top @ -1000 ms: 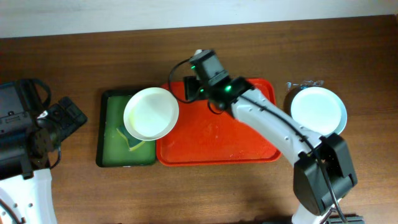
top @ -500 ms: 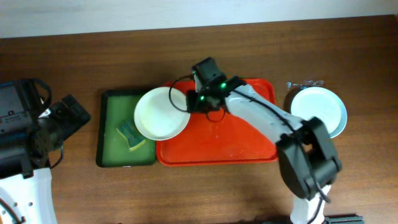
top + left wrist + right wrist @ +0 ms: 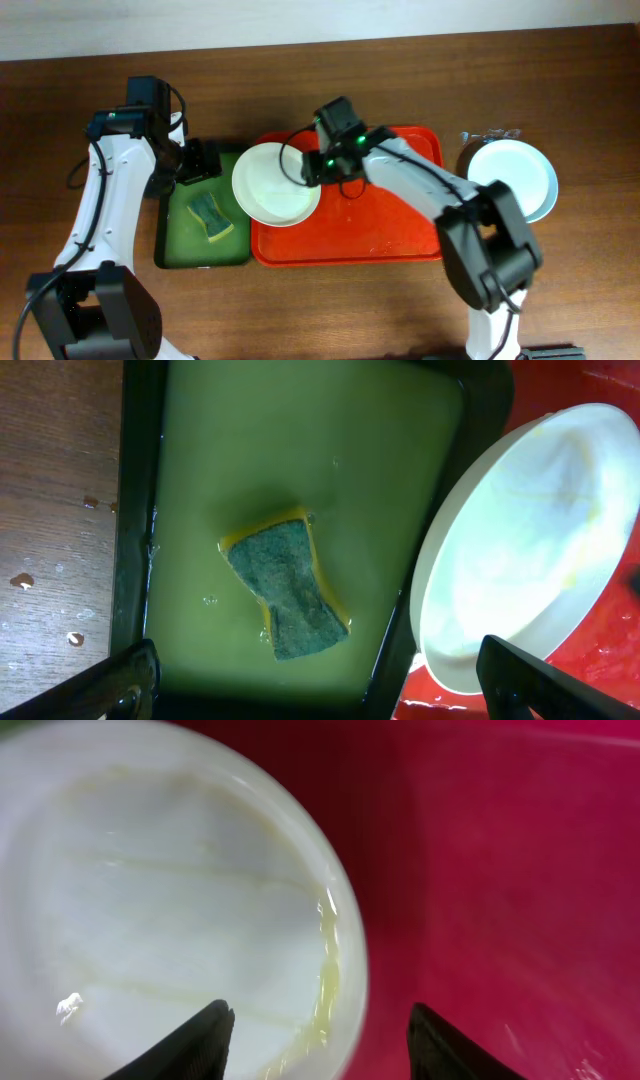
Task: Clean dirty plates on tray and stack at the side
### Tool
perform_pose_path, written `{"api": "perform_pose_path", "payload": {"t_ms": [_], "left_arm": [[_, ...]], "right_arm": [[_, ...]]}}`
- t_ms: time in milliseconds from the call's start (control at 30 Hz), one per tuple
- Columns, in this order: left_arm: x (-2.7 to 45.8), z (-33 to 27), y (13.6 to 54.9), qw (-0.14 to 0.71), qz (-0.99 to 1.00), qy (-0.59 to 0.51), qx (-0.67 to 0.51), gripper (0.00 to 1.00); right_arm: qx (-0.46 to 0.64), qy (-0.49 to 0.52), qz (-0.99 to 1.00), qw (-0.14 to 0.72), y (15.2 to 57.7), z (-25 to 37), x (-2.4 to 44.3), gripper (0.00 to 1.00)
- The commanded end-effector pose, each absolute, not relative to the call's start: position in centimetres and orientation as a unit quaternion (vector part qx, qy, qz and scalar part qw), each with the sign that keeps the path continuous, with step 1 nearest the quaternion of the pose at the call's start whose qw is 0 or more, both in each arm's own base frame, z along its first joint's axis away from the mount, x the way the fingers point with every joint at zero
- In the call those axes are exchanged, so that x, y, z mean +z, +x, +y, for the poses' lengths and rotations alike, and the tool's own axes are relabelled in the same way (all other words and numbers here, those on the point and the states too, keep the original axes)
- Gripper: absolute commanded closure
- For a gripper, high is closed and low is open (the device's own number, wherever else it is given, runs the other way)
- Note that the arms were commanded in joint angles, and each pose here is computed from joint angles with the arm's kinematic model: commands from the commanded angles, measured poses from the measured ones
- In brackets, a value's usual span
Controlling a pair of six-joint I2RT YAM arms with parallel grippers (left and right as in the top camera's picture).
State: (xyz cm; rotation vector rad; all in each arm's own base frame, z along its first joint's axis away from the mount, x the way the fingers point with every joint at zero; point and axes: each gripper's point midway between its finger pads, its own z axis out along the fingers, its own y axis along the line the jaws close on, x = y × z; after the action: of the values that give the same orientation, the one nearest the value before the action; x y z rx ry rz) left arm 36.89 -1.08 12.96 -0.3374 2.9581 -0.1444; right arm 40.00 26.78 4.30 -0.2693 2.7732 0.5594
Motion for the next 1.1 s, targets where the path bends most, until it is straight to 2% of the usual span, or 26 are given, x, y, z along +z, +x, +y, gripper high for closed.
{"api": "perform_pose_path", "payload": {"t_ms": [0, 67, 133, 167, 200, 233, 333, 433, 467, 500, 567, 600, 633, 700, 800, 867, 933, 1000, 1067], "left_arm": [[13.1, -1.0, 37.1, 0.085, 0.990, -0.103, -0.048, 0.01], [13.1, -1.0, 37.1, 0.085, 0.990, -0.103, -0.048, 0.01], [13.1, -1.0, 37.1, 0.085, 0.990, -0.103, -0.048, 0.01], [13.1, -1.0, 37.1, 0.085, 0.990, -0.103, -0.048, 0.01], [13.1, -1.0, 37.1, 0.085, 0.990, -0.103, -0.048, 0.01], [13.1, -1.0, 37.1, 0.085, 0.990, -0.104, -0.048, 0.01], [13.1, -1.0, 37.1, 0.085, 0.990, -0.103, -0.048, 0.01], [13.1, -1.0, 37.1, 0.086, 0.990, -0.103, -0.048, 0.01], [13.1, -1.0, 37.2, 0.086, 0.990, -0.103, -0.048, 0.01], [13.0, -1.2, 37.6, 0.093, 0.991, -0.080, -0.049, 0.01], [12.6, -2.0, 37.9, 0.096, 0.993, -0.055, -0.049, 0.01], [12.2, -2.6, 38.1, 0.093, 0.994, -0.039, -0.048, 0.01], [11.8, -3.1, 38.1, 0.088, 0.994, -0.030, -0.048, 0.01], [11.5, -3.4, 38.2, 0.086, 0.995, -0.027, -0.048, 0.01], [11.5, -3.4, 38.2, 0.085, 0.995, -0.027, -0.048, 0.01], [11.5, -3.4, 38.2, 0.085, 0.995, -0.027, -0.048, 0.01], [11.5, -3.4, 38.2, 0.085, 0.995, -0.027, -0.049, 0.01], [11.5, -3.4, 38.2, 0.085, 0.995, -0.027, -0.048, 0.01], [11.5, -3.4, 38.2, 0.085, 0.995, -0.027, -0.048, 0.01]], "right_arm": [[0.139, -0.099, 0.972, 0.164, 40.1, 26.4, 2.5, 0.43], [0.128, -0.097, 0.972, 0.169, 40.1, 25.9, 1.5, 0.46], [0.131, -0.094, 0.974, 0.158, 39.7, 26.0, 0.4, 0.64], [0.129, -0.093, 0.974, 0.160, 39.7, 26.0, 0.4, 0.70], [0.128, -0.091, 0.975, 0.159, 39.8, 25.8, 0.3, 0.86], [0.105, -0.086, 0.977, 0.162, 39.9, 24.9, 0.2, 0.96], [-0.028, -0.067, 0.982, 0.175, 39.9, 19.9, 0.7, 0.96], [-0.072, -0.055, 0.983, 0.160, 39.2, 17.1, 1.6, 0.96], [-0.073, -0.050, 0.985, 0.145, 38.8, 16.3, 1.4, 0.84], [-0.019, -0.041, 0.993, 0.108, 38.0, 16.8, 0.9, 0.56], [0.064, -0.029, 0.995, 0.071, 37.3, 18.1, 0.8, 0.51], [0.089, -0.024, 0.994, 0.060, 37.2, 18.4, 0.9, 0.54], [0.091, -0.023, 0.994, 0.058, 37.1, 18.4, 0.8, 0.65], [0.086, -0.025, 0.995, 0.048, 36.7, 18.4, 0.3, 0.96], [0.084, 0.002, 0.994, 0.063, 37.5, 16.0, 2.7, 0.96], [0.105, 0.062, 0.987, 0.100, 38.2, 11.0, 8.3, 0.96], [0.135, 0.082, 0.980, 0.121, 37.7, 6.9, 11.9, 0.96], [0.121, 0.156, 0.971, 0.136, 36.6, -0.1, 13.9, 0.96], [0.096, 0.280, 0.946, 0.132, 34.3, -9.9, 13.6, 0.96]]}}
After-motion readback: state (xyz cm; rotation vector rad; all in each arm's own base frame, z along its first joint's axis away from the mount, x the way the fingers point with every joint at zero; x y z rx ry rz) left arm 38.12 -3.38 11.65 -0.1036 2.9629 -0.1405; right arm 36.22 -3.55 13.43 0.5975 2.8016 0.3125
